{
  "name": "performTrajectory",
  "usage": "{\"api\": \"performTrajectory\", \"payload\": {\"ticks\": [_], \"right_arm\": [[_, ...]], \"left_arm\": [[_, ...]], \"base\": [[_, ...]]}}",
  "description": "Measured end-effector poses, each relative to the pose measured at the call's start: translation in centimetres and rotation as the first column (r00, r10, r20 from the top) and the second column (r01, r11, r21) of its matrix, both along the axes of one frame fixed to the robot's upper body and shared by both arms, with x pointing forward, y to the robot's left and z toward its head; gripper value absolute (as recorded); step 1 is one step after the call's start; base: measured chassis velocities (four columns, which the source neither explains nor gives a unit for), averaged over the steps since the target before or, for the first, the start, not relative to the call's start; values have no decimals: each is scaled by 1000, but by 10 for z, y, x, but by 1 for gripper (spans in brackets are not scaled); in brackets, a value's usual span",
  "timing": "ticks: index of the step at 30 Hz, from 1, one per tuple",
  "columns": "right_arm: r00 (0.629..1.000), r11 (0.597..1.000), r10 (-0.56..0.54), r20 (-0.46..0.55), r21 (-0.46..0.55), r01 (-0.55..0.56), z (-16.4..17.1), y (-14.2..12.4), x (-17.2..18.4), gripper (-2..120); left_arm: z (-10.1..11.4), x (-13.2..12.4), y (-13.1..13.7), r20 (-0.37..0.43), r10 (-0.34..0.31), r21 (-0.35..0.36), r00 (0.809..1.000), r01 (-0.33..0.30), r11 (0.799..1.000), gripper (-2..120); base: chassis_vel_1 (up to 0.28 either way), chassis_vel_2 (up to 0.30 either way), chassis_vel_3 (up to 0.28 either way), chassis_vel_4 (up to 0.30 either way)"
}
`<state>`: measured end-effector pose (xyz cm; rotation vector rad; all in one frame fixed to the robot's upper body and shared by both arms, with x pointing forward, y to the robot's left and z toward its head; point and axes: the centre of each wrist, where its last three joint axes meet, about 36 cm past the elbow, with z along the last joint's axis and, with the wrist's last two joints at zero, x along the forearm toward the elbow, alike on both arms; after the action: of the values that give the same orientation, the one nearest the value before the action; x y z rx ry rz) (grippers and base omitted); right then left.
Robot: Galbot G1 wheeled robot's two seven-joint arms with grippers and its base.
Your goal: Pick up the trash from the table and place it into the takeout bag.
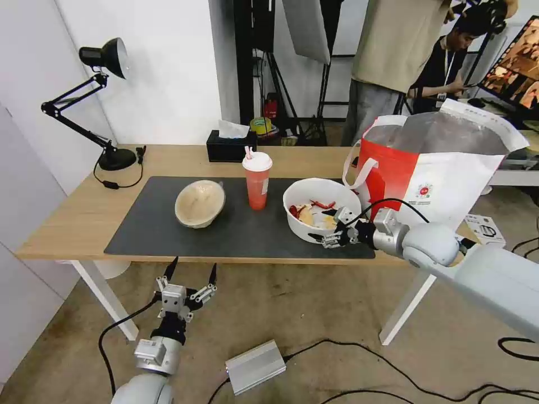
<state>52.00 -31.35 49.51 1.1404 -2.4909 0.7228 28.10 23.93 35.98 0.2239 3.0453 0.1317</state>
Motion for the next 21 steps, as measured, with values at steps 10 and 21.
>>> {"api": "performTrajectory", "payload": {"ticks": [10,21], "right_arm": [[1000,1000,-1,-4,2,1,-2,1,1,28],[1000,1000,-2,1,3,2,-3,2,5,0]], "left_arm": [[-2,2,-1,-2,-5,-2,1000,5,1000,100],[-5,4,-5,-5,-10,-11,1000,10,1000,100]], "base": [[0,0,0,0],[0,0,0,0]]}}
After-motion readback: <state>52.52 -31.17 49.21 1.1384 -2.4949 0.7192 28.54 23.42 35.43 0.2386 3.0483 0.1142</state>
